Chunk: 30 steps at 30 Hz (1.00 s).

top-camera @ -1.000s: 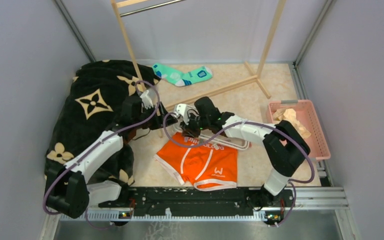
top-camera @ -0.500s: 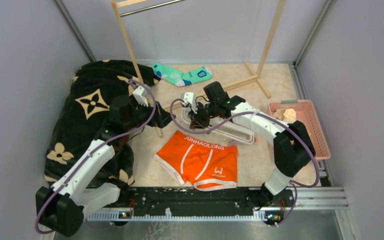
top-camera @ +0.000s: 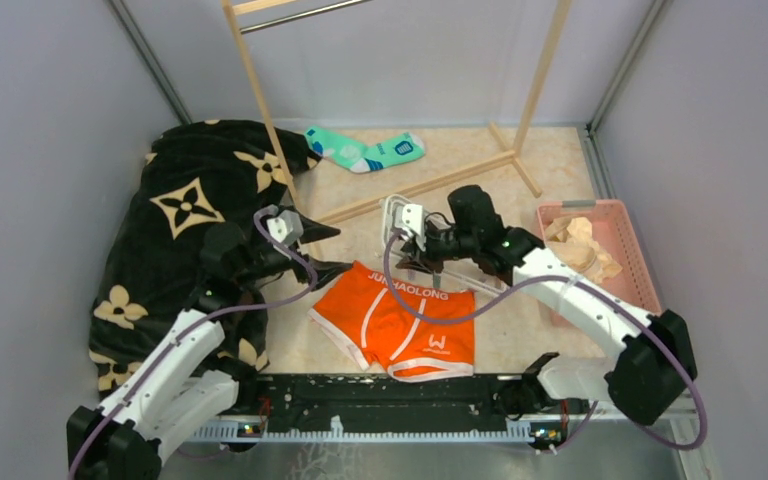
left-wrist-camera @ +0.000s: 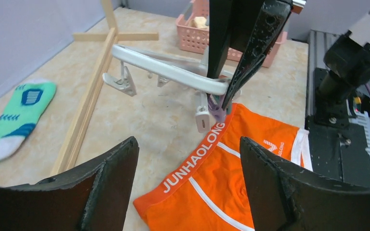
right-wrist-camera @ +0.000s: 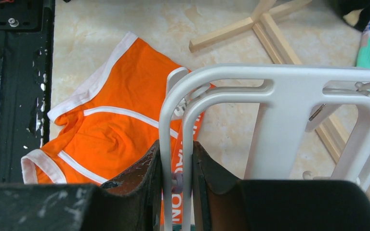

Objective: Clip the underwear to the hanger

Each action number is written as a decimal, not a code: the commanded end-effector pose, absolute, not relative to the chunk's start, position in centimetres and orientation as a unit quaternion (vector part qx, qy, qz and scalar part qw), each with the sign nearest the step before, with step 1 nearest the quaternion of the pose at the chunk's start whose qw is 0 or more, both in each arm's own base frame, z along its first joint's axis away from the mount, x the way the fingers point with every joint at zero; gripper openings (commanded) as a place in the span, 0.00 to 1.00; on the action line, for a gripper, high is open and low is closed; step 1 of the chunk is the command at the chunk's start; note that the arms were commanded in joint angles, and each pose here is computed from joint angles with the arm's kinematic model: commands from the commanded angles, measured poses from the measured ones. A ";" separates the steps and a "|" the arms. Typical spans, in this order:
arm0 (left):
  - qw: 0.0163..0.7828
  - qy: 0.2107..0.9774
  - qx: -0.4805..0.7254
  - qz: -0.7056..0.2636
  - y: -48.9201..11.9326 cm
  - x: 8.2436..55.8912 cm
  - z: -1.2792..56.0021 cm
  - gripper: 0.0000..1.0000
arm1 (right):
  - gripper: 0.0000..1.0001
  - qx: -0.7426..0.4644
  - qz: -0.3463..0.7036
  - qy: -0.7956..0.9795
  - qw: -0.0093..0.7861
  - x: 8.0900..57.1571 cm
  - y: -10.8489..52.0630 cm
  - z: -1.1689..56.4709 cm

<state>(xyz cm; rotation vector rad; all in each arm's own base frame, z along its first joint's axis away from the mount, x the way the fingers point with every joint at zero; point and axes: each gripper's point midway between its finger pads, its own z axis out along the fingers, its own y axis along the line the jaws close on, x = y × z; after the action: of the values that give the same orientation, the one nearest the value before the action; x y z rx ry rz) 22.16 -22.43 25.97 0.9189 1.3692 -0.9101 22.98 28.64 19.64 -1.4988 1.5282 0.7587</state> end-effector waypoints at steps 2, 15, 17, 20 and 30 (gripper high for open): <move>0.581 0.468 0.516 -0.420 -24.2 19.1 27.6 0.77 | 0.00 -0.622 0.283 0.501 0.531 22.6 29.0 25.0; 0.538 0.397 0.605 -0.432 -28.6 16.2 25.9 0.75 | 0.00 -0.656 0.270 0.453 0.540 20.3 27.7 26.2; 0.546 0.398 0.601 -0.427 -28.8 16.7 26.1 0.74 | 0.00 -0.657 0.268 0.452 0.540 20.1 27.5 26.2; 0.556 0.399 0.597 -0.420 -28.8 17.1 26.3 0.74 | 0.00 -0.658 0.266 0.454 0.538 20.1 27.4 26.2; 0.538 0.391 0.603 -0.440 -29.3 15.8 25.9 0.72 | 0.00 -0.653 0.261 0.453 0.549 20.4 27.5 26.7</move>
<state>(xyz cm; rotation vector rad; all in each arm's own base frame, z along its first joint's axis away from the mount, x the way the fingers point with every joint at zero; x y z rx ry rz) 16.66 -28.78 24.88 1.4095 1.0023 -1.0324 19.86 26.79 22.19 -1.5887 1.2631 0.6852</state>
